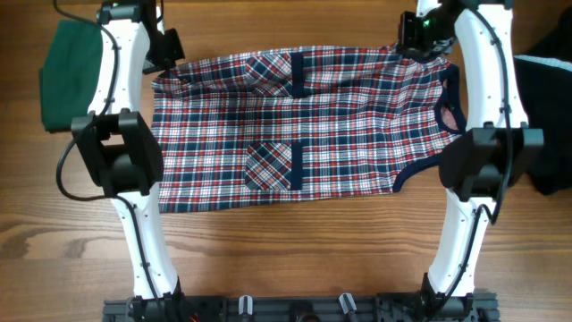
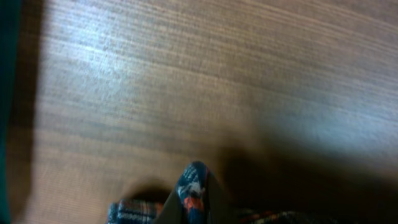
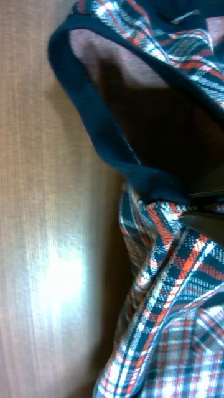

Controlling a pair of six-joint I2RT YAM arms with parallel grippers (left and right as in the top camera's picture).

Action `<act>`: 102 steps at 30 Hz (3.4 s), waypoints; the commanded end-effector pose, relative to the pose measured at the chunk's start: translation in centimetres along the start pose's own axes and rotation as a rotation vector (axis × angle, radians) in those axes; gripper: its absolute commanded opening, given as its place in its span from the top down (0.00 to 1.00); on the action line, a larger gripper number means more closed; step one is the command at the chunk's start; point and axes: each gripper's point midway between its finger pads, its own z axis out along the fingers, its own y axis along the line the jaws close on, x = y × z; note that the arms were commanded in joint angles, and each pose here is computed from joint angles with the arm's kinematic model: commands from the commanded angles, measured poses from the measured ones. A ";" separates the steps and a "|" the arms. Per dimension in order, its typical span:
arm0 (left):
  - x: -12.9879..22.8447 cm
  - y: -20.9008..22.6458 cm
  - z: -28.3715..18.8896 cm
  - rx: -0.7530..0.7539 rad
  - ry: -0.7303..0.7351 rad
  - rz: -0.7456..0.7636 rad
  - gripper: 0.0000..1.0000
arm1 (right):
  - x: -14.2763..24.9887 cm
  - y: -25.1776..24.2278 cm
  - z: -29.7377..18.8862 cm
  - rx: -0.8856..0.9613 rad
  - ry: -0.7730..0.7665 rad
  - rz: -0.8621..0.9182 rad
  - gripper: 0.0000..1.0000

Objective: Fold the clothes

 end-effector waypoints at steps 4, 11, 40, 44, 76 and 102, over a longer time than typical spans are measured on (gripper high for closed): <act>-0.3 0.5 -6.7 0.015 -0.059 -0.010 0.96 | 2.1 0.5 -2.8 -0.028 0.049 -0.001 0.96; 1.0 0.4 -8.4 0.024 -0.024 -0.017 0.96 | 4.1 1.2 -3.0 -0.070 0.128 -0.016 0.96; 4.9 1.1 -9.5 -0.007 0.121 -0.068 0.96 | 3.4 -0.6 -8.7 0.112 -0.014 0.032 0.96; 4.8 0.5 -10.8 0.005 0.089 -0.054 0.96 | 3.3 -0.3 -12.9 0.150 -0.121 0.022 0.96; 3.1 0.7 -21.6 -0.020 -0.209 -0.052 0.96 | 5.4 0.9 -17.4 0.131 -0.220 0.022 0.96; 12.9 4.7 -40.9 0.017 -0.548 -0.105 0.96 | 17.2 4.8 -35.8 0.086 -0.649 0.016 0.96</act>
